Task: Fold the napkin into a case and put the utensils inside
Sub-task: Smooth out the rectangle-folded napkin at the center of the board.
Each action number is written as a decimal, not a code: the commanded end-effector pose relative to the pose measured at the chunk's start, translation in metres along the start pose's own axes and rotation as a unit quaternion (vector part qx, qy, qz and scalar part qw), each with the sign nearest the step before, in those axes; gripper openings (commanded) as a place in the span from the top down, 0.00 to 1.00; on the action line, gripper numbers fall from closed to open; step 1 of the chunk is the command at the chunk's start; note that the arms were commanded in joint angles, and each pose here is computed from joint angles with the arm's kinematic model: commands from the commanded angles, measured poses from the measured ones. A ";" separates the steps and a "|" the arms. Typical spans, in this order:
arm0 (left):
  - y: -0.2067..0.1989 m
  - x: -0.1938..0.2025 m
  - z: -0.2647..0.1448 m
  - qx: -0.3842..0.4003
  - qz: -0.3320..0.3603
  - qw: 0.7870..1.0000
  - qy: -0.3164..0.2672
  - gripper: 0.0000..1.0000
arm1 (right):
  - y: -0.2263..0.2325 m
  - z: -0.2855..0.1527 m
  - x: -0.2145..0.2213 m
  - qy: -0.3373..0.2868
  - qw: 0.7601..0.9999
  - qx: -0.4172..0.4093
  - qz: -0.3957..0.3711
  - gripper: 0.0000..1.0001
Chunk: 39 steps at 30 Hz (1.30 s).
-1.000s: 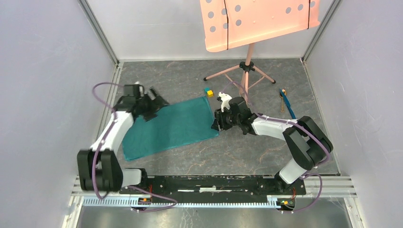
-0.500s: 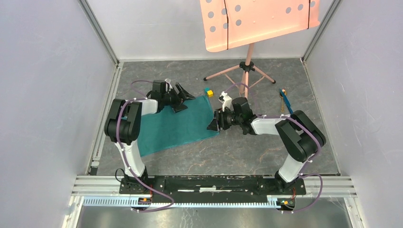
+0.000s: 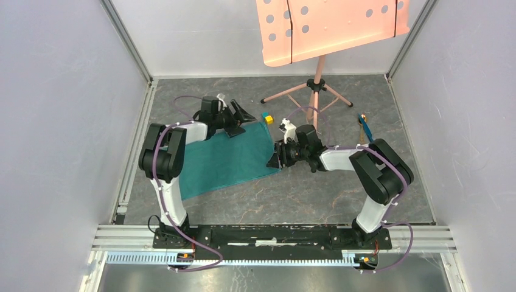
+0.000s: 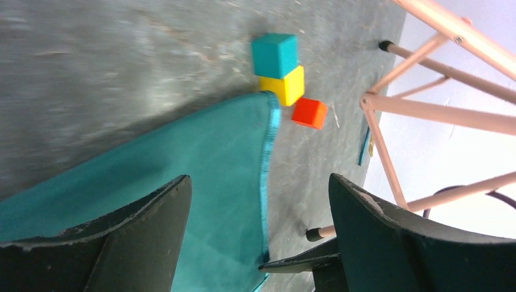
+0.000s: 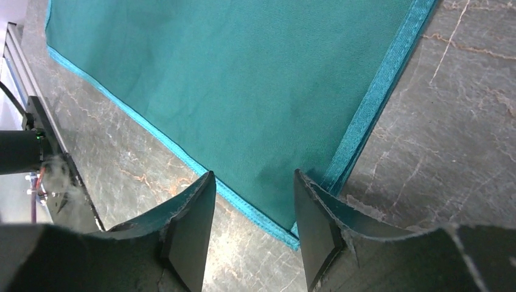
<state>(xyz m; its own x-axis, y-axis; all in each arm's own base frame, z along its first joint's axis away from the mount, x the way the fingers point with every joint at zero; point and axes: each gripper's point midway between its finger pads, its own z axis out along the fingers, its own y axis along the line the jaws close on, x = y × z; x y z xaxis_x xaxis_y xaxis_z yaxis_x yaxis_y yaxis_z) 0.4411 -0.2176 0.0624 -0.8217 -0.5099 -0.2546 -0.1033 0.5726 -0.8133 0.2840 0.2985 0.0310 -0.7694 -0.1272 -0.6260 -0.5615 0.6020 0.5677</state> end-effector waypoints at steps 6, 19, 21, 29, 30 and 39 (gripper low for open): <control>-0.068 0.021 0.049 0.126 -0.006 0.992 0.017 0.12 | 0.012 -0.013 -0.008 -0.014 1.000 -0.012 -0.010 0.45; -0.007 0.008 0.094 0.010 -0.037 0.999 0.007 0.12 | -0.018 -0.021 0.033 0.016 0.999 0.052 -0.001 0.51; 0.000 0.011 0.095 0.001 -0.039 0.999 0.013 0.13 | -0.018 -0.022 0.035 0.018 0.998 0.052 0.000 0.51; -0.033 0.010 0.069 -0.004 0.033 0.998 0.050 0.08 | 0.011 -0.034 -0.023 -0.013 0.998 0.036 -0.053 0.43; -0.044 0.008 0.061 0.003 0.041 0.998 0.048 0.06 | 0.012 -0.033 -0.029 -0.016 0.997 0.036 -0.061 0.41; -0.112 0.018 -0.036 0.012 0.119 0.990 0.075 0.00 | -0.008 0.008 -0.047 -0.013 0.997 0.053 -0.053 0.43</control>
<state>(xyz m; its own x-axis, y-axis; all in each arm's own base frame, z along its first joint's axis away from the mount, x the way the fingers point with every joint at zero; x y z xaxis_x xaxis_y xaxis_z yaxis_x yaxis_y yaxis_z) 0.4491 -0.2822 0.0994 -0.8949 -0.3794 -0.2350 -0.0501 0.6085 -0.7920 0.3109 0.2959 0.0616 -0.6995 -0.1758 -0.6927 -0.6102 0.6514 0.4510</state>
